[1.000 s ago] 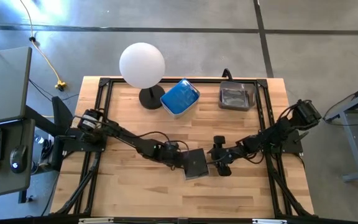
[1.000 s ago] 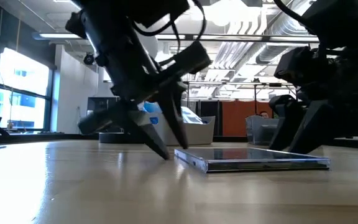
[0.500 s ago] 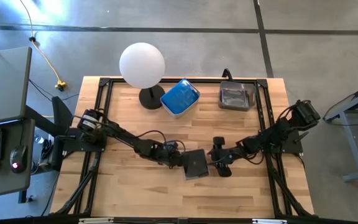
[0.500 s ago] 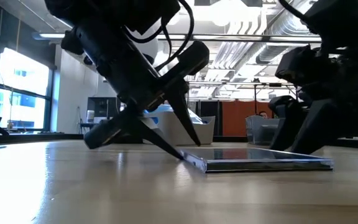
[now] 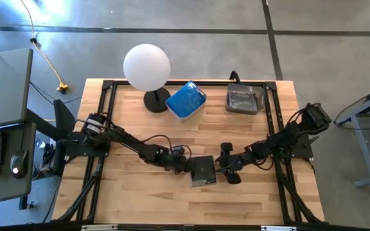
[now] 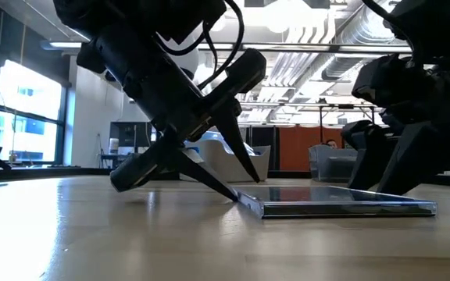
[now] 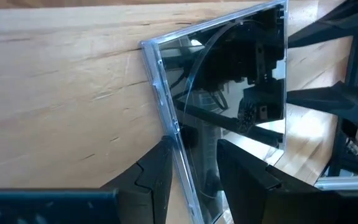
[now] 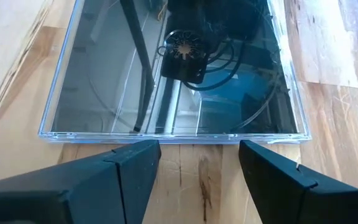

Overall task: Pick & place jewel cases by type
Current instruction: Put the black CD case into the black bin

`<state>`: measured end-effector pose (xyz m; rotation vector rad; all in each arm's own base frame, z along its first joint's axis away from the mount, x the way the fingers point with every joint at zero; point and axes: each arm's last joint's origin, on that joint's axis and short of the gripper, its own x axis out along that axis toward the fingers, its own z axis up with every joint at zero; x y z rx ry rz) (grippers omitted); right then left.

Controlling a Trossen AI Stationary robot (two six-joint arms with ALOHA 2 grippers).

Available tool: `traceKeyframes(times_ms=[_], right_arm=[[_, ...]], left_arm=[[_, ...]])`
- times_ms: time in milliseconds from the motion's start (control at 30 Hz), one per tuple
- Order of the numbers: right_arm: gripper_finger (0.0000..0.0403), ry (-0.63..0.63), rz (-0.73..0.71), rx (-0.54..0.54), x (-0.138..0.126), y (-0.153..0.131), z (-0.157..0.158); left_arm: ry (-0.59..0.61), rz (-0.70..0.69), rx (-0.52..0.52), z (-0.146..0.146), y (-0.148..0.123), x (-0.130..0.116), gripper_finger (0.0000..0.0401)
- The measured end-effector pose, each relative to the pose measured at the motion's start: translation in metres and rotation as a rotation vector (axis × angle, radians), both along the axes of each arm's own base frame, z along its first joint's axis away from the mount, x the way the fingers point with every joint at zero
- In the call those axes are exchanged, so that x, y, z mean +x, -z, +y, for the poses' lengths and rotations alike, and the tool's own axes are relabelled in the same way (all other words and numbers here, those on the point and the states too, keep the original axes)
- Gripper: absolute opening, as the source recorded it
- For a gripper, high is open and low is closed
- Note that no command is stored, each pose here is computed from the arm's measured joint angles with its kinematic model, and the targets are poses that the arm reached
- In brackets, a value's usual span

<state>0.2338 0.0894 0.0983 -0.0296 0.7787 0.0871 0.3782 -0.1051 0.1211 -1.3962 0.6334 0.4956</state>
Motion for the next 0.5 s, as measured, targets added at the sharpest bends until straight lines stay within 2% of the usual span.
traceKeyframes(times_ms=[300, 500], right_arm=[[0.0220, 0.025, 0.008, 0.002, 0.000, 0.000, 0.000], [0.0220, 0.028, 0.008, -0.001, 0.000, 0.000, -0.001]], left_arm=[[0.051, -0.041, 0.077, 0.007, -0.022, -0.002, 0.0124], [0.048, -0.048, 0.089, 0.007, -0.025, -0.002, 0.0124]])
